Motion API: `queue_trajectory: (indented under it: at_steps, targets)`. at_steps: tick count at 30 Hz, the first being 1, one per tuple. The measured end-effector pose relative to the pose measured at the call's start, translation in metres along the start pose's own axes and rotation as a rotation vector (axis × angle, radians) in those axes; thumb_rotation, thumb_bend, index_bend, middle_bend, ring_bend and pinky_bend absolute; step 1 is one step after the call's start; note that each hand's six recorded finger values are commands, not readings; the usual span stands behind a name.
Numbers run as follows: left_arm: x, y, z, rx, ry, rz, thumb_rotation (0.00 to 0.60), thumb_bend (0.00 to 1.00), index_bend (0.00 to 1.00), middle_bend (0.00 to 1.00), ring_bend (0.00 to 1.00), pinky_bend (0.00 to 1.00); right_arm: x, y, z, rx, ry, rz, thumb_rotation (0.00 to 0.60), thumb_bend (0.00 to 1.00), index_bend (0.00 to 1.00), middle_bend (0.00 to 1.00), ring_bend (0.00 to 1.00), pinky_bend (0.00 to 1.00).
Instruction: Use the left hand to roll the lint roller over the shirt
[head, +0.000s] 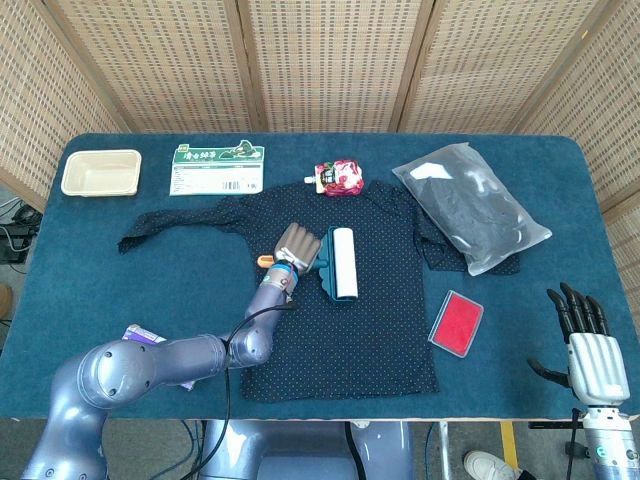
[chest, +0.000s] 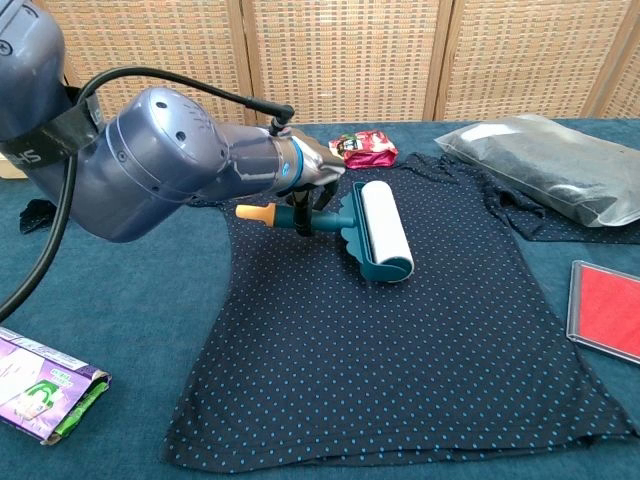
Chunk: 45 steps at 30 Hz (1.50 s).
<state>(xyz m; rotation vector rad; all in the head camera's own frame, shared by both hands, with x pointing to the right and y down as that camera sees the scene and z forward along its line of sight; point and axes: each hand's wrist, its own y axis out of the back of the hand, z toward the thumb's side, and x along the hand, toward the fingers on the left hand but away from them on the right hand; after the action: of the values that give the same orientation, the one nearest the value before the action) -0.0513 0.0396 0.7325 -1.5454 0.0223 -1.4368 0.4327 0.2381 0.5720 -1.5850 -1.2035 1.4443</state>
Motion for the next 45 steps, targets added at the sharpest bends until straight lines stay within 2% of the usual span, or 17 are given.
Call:
queue_trajectory:
  at_steps: [5,10,24,26,35,40,45]
  targets:
    - [-0.002,-0.004,-0.006,0.012,0.014,-0.004,0.6,0.51,0.86,0.88,0.73,0.68,0.001,-0.001,0.0,0.004,0.002,0.002,0.6,0.06,0.0,0.0,0.0,0.0]
    - [-0.01,-0.016,-0.024,0.018,0.029,-0.018,0.6,0.51,0.86,0.88,0.73,0.68,0.001,-0.001,0.001,0.01,0.004,0.0,0.6,0.06,0.0,0.0,0.0,0.0]
    - [-0.051,-0.07,-0.12,0.027,0.117,-0.071,0.6,0.51,0.86,0.88,0.73,0.68,0.005,-0.013,0.016,0.038,0.047,0.035,0.6,0.06,0.0,0.0,0.0,0.0]
    - [-0.053,-0.074,-0.125,0.023,0.122,-0.075,0.6,0.51,0.86,0.88,0.73,0.68,0.005,-0.015,0.017,0.039,0.05,0.039,0.6,0.06,0.0,0.0,0.0,0.0]
    - [-0.046,-0.074,-0.113,0.001,0.099,-0.06,0.6,0.51,0.86,0.88,0.73,0.68,0.004,-0.015,0.018,0.035,0.051,0.038,0.6,0.06,0.0,0.0,0.0,0.0]
    - [-0.039,-0.065,-0.094,0.009,0.071,-0.041,0.6,0.51,0.86,0.88,0.73,0.68,0.004,-0.015,0.017,0.032,0.048,0.041,0.6,0.06,0.0,0.0,0.0,0.0]
    - [-0.027,-0.048,-0.06,0.021,0.042,-0.022,0.6,0.51,0.86,0.88,0.73,0.68,0.004,-0.015,0.014,0.029,0.042,0.043,0.6,0.06,0.0,0.0,0.0,0.0]
